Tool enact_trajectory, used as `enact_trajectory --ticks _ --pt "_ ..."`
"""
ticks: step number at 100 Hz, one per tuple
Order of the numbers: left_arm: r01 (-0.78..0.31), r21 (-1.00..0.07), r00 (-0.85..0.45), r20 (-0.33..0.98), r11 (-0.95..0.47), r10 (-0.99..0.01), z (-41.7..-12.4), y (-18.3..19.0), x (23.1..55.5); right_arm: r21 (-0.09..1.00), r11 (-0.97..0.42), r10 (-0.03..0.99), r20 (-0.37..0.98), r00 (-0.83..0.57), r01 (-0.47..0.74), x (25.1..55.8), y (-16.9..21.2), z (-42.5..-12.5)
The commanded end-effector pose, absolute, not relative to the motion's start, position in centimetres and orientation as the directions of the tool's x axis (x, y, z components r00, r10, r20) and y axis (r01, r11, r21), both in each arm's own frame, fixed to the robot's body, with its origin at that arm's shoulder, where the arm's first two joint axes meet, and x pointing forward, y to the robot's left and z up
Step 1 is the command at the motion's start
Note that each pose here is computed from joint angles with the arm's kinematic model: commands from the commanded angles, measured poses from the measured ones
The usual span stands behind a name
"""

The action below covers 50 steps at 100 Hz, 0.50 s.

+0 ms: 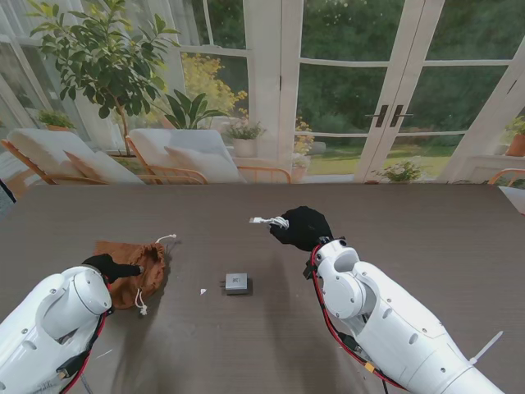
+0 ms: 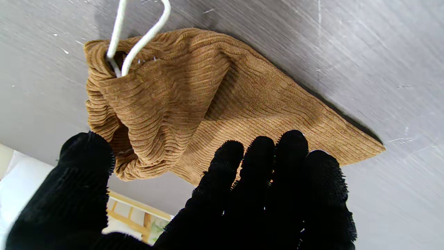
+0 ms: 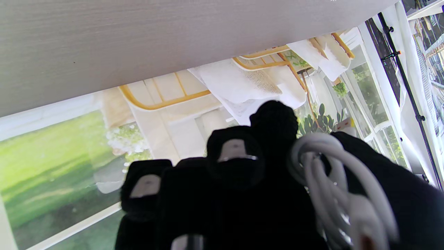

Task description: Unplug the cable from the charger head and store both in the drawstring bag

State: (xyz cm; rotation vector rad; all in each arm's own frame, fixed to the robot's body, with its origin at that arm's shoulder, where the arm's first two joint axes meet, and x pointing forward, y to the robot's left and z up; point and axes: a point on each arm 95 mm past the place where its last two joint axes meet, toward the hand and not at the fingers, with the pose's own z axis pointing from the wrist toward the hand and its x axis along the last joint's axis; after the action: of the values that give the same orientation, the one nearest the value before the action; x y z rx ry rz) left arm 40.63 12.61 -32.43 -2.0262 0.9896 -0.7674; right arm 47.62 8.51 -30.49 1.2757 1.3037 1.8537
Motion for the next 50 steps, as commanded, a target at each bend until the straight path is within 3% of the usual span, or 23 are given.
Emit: enact_trajectory --ticks 1,50 --pt "-0.404 -0.808 0.526 0.178 -0.429 -0.831 -32.6 12.7 40.9 0.917 -0.384 0.822 0.393 -0.412 0.108 47.5 8.6 -30.8" --pt "-0.447 -0.774 0.537 0.169 -0.449 -0.826 -33.4 12.5 42.3 0.916 -0.386 0.827 0.398 -0.397 0.113 47.8 8.1 -31.3"
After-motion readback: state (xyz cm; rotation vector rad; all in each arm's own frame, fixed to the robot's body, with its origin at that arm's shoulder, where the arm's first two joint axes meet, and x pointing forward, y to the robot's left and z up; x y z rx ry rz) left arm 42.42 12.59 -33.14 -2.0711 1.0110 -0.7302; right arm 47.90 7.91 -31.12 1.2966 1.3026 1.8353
